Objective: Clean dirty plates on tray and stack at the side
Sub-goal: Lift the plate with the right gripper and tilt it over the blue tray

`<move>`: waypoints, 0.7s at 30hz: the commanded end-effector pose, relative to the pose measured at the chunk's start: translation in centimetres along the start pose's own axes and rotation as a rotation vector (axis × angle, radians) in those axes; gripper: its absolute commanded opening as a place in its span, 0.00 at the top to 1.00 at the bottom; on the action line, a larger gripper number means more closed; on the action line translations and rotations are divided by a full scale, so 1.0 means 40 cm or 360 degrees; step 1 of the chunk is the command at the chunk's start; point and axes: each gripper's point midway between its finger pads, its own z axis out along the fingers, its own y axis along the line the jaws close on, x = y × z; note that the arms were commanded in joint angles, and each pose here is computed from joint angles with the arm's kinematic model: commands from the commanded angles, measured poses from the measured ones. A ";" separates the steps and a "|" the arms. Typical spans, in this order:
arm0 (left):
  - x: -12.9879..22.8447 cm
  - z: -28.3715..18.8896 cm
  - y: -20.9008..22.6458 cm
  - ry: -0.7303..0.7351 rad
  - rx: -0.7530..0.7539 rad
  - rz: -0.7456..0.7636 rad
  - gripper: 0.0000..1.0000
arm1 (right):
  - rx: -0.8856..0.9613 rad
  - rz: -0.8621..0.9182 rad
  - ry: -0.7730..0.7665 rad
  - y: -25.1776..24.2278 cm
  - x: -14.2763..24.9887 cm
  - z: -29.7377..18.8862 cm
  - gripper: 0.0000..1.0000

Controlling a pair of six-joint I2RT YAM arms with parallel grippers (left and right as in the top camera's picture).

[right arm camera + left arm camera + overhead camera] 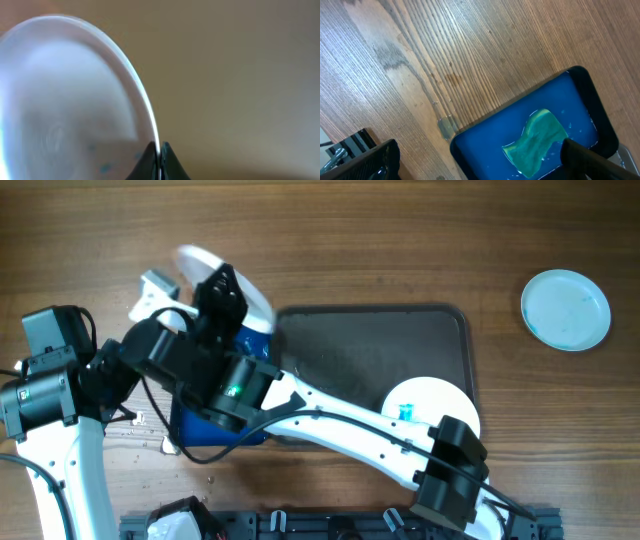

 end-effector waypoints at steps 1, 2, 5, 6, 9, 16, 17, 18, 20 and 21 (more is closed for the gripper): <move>-0.009 -0.012 -0.004 -0.0015 0.0025 0.0008 0.00 | 0.0010 0.0021 0.0089 0.037 0.034 0.022 0.96; -0.009 -0.012 -0.004 -0.0016 0.0026 0.0007 0.00 | 0.0076 0.0035 0.0116 0.015 0.038 0.026 0.96; -0.010 -0.012 -0.005 -0.0019 0.0028 0.0007 0.00 | 0.0183 0.0179 0.0096 -0.046 0.015 0.020 0.96; -0.010 -0.012 -0.005 -0.0018 0.0028 0.0007 0.00 | 0.0122 0.0216 0.0048 -0.033 0.003 0.016 0.96; -0.010 -0.012 -0.005 -0.0018 0.0028 0.0007 0.00 | -0.0211 0.0139 -0.0021 0.098 0.006 0.009 0.95; -0.010 -0.012 -0.005 -0.0019 0.0028 0.0007 0.00 | 0.0267 0.0364 0.0126 -0.090 0.025 0.034 0.96; -0.010 -0.012 -0.005 -0.0019 0.0028 0.0007 0.00 | 0.0205 0.0384 0.0072 -0.076 0.009 0.028 0.96; -0.010 -0.012 -0.005 -0.0018 0.0028 0.0007 0.00 | 0.0143 0.0389 0.0041 -0.053 0.003 0.024 0.96; -0.010 -0.012 -0.005 -0.0018 0.0027 0.0008 0.00 | -0.0090 0.0352 0.0021 0.043 0.016 0.026 0.96; -0.010 -0.012 -0.004 -0.0018 0.0026 0.0008 0.00 | -0.0174 0.0344 0.0052 0.077 0.036 0.029 0.96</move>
